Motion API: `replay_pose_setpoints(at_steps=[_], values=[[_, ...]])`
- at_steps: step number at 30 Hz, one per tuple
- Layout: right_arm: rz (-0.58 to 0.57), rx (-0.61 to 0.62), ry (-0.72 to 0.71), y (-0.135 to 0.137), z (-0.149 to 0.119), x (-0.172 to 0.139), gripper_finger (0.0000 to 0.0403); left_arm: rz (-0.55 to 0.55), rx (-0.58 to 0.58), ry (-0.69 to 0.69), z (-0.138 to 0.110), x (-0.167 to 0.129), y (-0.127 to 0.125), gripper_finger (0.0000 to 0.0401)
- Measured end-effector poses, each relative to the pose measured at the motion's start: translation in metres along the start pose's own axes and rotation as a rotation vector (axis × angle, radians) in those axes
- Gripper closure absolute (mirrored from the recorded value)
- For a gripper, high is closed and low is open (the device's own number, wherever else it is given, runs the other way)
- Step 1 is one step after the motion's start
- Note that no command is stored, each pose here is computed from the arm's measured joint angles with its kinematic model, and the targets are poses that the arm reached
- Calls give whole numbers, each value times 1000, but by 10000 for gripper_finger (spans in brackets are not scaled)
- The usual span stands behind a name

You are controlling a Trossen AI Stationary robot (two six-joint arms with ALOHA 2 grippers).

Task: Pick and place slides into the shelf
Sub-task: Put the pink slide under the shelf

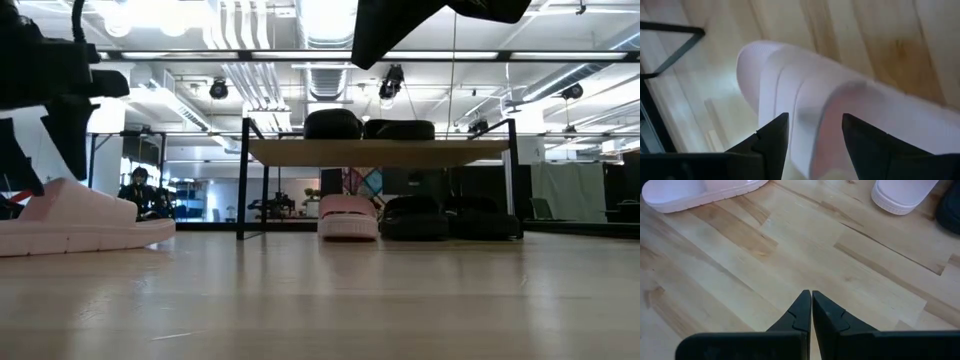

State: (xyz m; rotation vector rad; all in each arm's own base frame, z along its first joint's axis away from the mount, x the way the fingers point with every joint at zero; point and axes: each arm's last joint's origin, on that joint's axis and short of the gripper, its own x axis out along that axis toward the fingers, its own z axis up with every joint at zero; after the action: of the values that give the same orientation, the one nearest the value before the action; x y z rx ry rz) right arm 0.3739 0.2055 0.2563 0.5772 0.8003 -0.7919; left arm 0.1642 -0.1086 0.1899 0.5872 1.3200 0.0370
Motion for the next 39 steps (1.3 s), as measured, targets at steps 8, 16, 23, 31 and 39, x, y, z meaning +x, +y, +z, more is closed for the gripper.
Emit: replay_pose_setpoints(at_steps=[8,16,23,31,39], values=[[0,-4,0,0,0,0,394,65,-34,8,18,24,-6,249],[0,-11,0,0,0,0,394,165,-36,102,25,50,-2,380],[0,-12,0,0,-1,0,394,141,-148,-18,50,26,21,397],[-1,-2,0,0,-1,0,394,124,-321,-336,92,0,52,399],[-2,13,1,0,-2,-1,394,170,-408,-284,109,24,79,399]])
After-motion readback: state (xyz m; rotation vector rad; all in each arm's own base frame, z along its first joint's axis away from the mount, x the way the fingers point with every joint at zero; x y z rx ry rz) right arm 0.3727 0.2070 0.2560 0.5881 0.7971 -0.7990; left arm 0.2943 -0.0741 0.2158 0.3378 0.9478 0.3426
